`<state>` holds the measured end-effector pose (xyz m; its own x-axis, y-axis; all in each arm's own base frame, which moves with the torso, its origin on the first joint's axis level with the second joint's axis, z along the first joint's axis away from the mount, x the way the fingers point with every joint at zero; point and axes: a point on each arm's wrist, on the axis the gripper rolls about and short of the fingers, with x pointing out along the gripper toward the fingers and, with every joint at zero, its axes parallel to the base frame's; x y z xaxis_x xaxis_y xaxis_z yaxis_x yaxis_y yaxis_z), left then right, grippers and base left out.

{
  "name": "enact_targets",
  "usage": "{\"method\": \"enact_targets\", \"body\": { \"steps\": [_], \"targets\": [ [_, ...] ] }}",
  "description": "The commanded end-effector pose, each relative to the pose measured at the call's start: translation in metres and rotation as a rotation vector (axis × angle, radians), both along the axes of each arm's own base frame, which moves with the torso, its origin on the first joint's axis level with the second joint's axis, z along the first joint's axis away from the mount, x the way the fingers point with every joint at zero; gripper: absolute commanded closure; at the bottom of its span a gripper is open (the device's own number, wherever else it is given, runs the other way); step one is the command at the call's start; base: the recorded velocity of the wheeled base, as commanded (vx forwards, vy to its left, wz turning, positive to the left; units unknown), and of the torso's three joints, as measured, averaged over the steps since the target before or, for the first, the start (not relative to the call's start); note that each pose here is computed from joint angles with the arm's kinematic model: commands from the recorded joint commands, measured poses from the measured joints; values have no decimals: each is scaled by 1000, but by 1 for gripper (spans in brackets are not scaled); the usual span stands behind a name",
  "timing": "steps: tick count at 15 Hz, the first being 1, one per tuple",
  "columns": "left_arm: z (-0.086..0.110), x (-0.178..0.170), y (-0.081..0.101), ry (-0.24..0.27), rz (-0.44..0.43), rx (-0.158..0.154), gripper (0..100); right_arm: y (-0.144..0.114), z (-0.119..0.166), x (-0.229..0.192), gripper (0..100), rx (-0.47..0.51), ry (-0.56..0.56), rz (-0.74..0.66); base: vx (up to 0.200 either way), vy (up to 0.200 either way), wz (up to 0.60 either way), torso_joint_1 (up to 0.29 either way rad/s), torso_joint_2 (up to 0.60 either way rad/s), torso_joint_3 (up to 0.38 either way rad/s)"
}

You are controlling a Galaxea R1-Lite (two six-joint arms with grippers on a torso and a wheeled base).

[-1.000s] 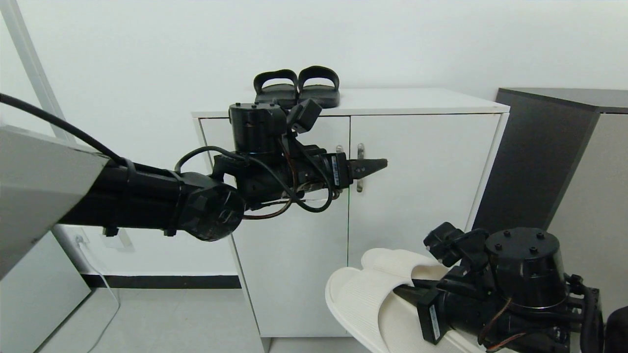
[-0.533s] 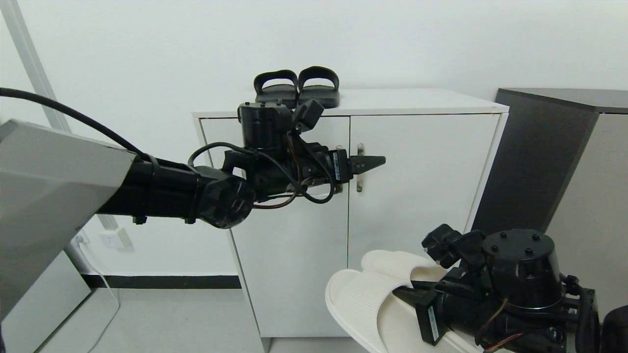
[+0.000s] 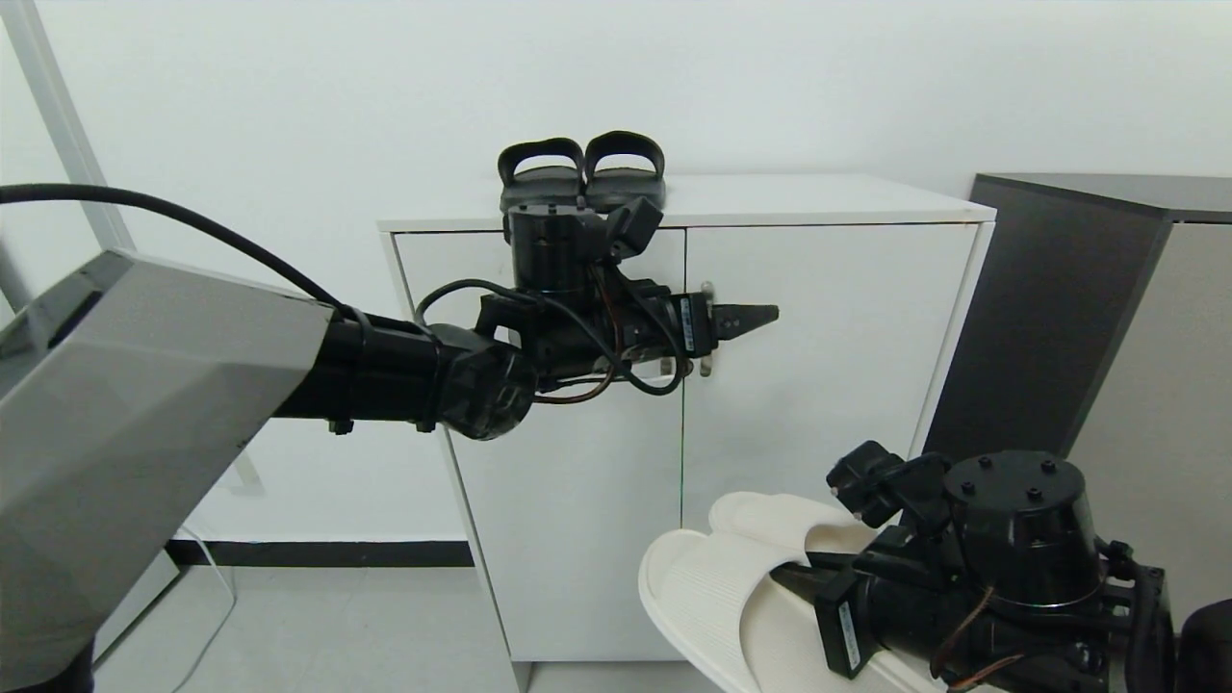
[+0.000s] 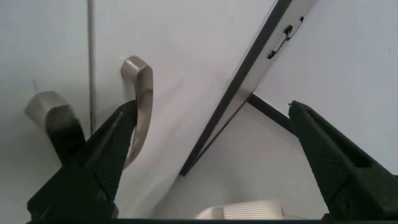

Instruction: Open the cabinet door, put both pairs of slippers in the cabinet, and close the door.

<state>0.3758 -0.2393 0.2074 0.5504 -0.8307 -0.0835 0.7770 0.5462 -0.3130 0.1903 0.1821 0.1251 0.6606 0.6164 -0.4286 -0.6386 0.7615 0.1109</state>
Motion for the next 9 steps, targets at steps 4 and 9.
{"method": "enact_targets", "body": {
  "steps": [4, 9],
  "targets": [
    [-1, -7, 4, 14, 4, 9, 100, -3, -3, -5, 100, 10, 27, 55, 0, 0, 0, 0, 0, 0],
    [16, -63, 13, 0, -50, 5, 100, -10, -4, -15, 100, 0, 23, 169, 0, 0, 0, 0, 0, 0]
  ]
}}
